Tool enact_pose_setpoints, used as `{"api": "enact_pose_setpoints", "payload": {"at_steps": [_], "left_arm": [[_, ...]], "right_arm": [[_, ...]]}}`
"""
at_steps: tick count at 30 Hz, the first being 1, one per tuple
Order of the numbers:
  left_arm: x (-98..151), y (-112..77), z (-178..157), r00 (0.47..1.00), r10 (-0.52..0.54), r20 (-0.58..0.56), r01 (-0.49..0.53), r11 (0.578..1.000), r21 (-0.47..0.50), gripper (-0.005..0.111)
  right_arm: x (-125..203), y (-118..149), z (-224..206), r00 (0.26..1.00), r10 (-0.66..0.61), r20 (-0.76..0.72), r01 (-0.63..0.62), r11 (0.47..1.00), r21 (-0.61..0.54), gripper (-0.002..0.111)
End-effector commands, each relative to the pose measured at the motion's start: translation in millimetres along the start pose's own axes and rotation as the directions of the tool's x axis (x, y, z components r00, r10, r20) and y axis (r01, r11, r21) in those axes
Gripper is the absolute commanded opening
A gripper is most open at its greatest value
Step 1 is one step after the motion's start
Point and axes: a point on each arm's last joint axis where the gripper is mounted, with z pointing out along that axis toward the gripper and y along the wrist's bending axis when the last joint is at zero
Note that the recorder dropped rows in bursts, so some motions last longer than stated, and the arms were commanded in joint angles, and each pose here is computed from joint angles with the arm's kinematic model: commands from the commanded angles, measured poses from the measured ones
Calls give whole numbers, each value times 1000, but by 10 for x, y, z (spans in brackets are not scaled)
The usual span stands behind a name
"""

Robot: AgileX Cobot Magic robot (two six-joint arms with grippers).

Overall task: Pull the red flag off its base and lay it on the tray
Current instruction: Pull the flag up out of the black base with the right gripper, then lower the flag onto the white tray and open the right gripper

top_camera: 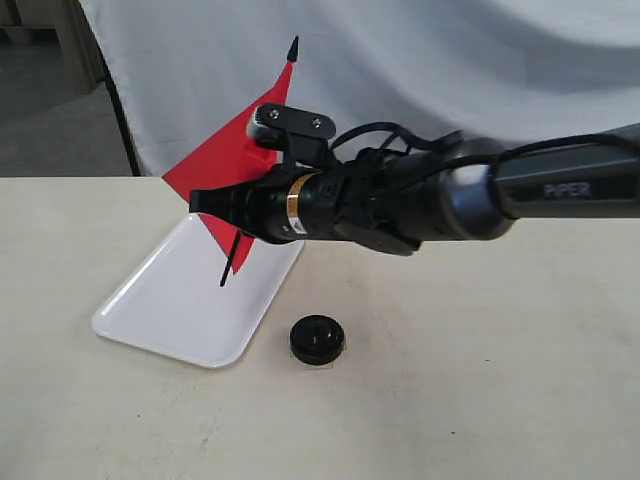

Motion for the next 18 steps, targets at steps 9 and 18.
{"api": "enact_pose_setpoints", "payload": {"at_steps": [9, 18], "left_arm": [[2, -2, 1, 1000, 2, 2, -2, 1000, 4, 0], [2, -2, 1, 1000, 2, 2, -2, 1000, 4, 0]], "right_arm": [[84, -28, 438, 996, -56, -64, 66, 985, 162, -1], [-206, 110, 374, 922, -162, -350, 232, 958, 167, -1]]}}
